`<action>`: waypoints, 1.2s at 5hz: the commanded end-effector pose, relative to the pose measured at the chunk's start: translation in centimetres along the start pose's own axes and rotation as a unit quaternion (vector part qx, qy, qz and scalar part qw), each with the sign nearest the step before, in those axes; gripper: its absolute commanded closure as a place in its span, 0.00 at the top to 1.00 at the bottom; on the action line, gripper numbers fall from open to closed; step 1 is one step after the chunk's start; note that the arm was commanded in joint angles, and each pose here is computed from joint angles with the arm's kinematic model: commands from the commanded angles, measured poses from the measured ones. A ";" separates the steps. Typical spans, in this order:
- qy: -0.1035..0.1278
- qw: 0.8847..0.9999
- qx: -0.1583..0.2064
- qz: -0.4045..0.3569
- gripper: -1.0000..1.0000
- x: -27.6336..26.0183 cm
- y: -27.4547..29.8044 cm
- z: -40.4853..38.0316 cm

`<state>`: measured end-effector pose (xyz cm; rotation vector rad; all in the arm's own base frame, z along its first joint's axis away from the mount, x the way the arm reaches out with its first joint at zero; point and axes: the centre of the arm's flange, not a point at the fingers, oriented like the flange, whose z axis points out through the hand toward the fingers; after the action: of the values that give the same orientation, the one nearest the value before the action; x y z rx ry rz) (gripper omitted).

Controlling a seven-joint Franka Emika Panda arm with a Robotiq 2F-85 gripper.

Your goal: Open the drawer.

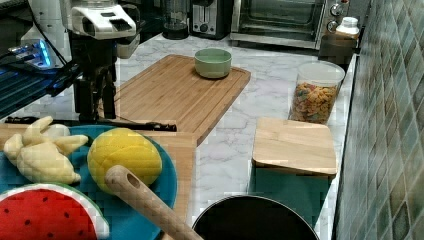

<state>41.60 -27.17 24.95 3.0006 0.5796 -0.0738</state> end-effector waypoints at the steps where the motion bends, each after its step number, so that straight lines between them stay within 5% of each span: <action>1: -0.005 0.995 0.075 -0.061 1.00 5.4 -17.1 -2.5; 4: -0.024 0.993 0.116 -0.008 1.00 5.3 -22.8 -3.8; 6: -0.051 0.986 0.154 0.032 1.00 6.3 -21.6 -7.6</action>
<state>38.22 -11.98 26.47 3.2305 0.3229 -0.2483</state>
